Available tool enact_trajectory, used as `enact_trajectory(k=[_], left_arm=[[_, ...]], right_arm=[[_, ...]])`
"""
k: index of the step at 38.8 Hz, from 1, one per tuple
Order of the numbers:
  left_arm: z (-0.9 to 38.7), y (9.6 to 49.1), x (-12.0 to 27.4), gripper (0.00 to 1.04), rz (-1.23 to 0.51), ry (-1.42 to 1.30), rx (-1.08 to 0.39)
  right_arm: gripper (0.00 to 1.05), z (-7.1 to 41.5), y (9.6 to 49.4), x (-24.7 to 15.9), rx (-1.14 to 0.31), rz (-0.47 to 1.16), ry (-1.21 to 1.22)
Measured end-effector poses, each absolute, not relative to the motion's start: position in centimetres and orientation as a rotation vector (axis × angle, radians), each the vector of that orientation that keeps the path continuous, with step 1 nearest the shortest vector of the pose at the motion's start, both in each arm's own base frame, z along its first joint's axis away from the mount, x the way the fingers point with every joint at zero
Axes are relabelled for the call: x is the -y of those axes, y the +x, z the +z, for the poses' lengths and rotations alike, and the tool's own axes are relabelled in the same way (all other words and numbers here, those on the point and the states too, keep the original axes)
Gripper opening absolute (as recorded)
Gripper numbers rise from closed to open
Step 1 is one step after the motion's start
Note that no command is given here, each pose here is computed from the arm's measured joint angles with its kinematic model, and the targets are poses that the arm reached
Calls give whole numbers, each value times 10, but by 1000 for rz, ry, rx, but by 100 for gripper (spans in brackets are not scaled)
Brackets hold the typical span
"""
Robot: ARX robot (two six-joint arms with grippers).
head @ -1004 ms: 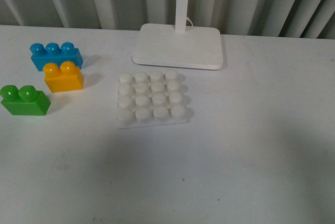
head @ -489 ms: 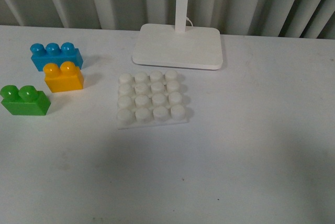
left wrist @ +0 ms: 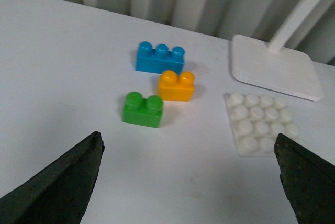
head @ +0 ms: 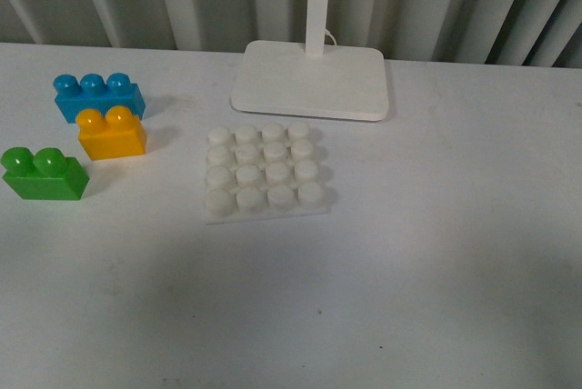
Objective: Insert yellow block into base center
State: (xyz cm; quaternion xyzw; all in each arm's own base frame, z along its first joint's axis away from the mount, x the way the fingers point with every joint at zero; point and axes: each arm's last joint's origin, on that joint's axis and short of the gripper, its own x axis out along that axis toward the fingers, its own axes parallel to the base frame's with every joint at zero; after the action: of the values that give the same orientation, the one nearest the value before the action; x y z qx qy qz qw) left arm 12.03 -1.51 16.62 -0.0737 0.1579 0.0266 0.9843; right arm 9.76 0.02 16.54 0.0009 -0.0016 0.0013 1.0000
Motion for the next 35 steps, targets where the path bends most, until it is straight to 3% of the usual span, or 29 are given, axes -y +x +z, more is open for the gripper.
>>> enact_trajectory(k=[6, 7, 35], left_arm=[[162, 158, 37, 98, -16, -102, -348], [161, 163, 39, 98, -24, -92, -355], [118, 302, 93, 98, -139, 214, -583]], right_arm=[[96, 165, 98, 0, 3, 2, 2], [97, 165, 98, 0, 3, 2, 3], [95, 165, 98, 0, 3, 2, 2]])
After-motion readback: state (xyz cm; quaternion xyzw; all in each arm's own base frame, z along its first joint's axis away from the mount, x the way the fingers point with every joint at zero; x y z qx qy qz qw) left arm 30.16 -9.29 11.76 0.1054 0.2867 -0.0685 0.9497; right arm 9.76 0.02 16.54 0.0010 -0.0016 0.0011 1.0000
